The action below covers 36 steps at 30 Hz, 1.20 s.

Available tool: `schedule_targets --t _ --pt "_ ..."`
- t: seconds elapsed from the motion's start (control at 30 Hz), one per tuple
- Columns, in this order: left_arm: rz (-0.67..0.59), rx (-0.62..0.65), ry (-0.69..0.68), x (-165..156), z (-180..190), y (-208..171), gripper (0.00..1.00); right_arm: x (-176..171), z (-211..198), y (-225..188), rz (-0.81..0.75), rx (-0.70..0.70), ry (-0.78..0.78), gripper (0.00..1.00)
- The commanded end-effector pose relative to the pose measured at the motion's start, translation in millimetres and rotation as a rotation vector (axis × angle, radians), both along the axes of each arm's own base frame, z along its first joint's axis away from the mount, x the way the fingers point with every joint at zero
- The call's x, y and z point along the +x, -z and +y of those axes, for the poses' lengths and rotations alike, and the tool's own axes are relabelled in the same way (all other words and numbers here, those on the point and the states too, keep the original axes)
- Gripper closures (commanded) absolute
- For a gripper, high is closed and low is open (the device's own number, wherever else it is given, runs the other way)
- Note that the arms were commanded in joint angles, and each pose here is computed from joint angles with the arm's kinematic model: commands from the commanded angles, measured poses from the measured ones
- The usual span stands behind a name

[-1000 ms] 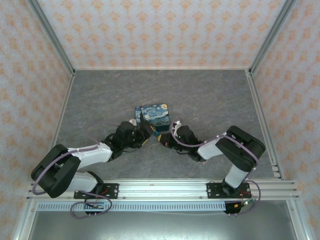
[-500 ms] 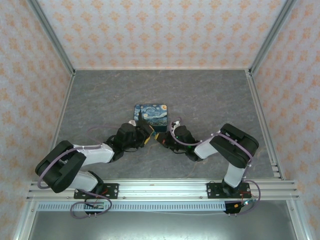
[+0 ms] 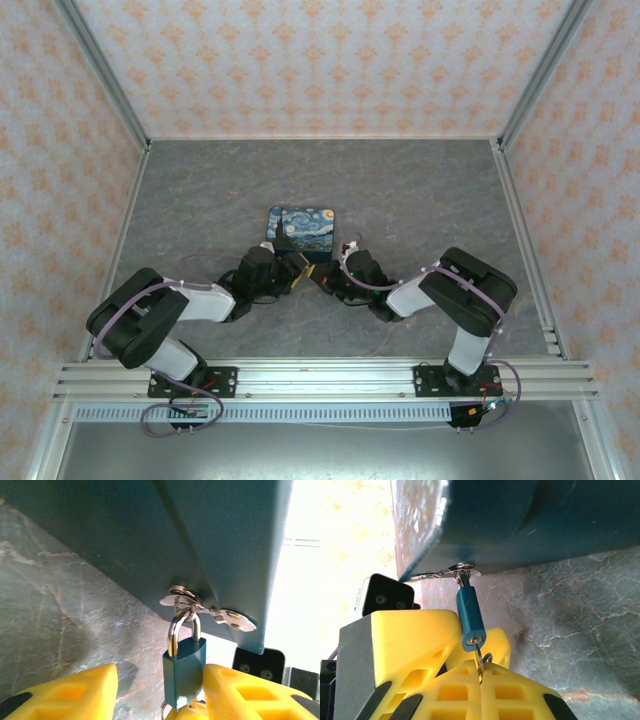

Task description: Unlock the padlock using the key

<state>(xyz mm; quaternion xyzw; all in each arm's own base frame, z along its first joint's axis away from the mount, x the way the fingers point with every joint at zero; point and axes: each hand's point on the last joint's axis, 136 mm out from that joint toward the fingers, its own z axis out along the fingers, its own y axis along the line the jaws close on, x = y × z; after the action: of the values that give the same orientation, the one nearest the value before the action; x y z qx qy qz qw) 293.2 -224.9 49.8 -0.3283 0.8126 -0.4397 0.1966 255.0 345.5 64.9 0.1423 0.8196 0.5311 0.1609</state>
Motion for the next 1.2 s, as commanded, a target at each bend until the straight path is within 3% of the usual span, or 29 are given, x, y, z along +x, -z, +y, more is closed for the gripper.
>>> schedule_targets --t 0.0,0.23,0.47,0.63,0.83,0.97,1.17 --pt "-0.04 -0.01 -0.032 12.3 -3.3 -8.1 0.53 4.5 14.4 -21.8 -0.038 0.065 -0.014 1.0" --pt "-0.029 -0.005 -0.043 14.0 -2.9 -3.3 0.65 5.6 14.1 -25.3 -0.035 0.078 -0.003 1.0" --pt "-0.028 0.008 -0.046 14.4 -1.4 -4.4 0.86 6.6 14.1 -31.6 -0.041 0.103 0.005 1.0" --pt "-0.021 0.016 -0.046 12.8 0.0 -6.8 0.98 5.1 6.0 -30.1 -0.057 0.078 0.022 0.81" --pt "-0.009 -0.004 -0.043 11.9 -2.6 -13.5 1.0 -4.0 -20.8 -11.2 -0.091 -0.072 0.038 0.61" --pt "0.009 -0.022 -0.043 10.9 -5.0 -20.1 1.0 -9.9 -45.0 -2.8 -0.163 -0.263 0.016 0.52" --pt "0.044 -0.038 -0.058 8.4 -4.5 -31.0 1.0 -8.8 -67.6 -31.9 -0.452 -0.585 -0.151 0.5"
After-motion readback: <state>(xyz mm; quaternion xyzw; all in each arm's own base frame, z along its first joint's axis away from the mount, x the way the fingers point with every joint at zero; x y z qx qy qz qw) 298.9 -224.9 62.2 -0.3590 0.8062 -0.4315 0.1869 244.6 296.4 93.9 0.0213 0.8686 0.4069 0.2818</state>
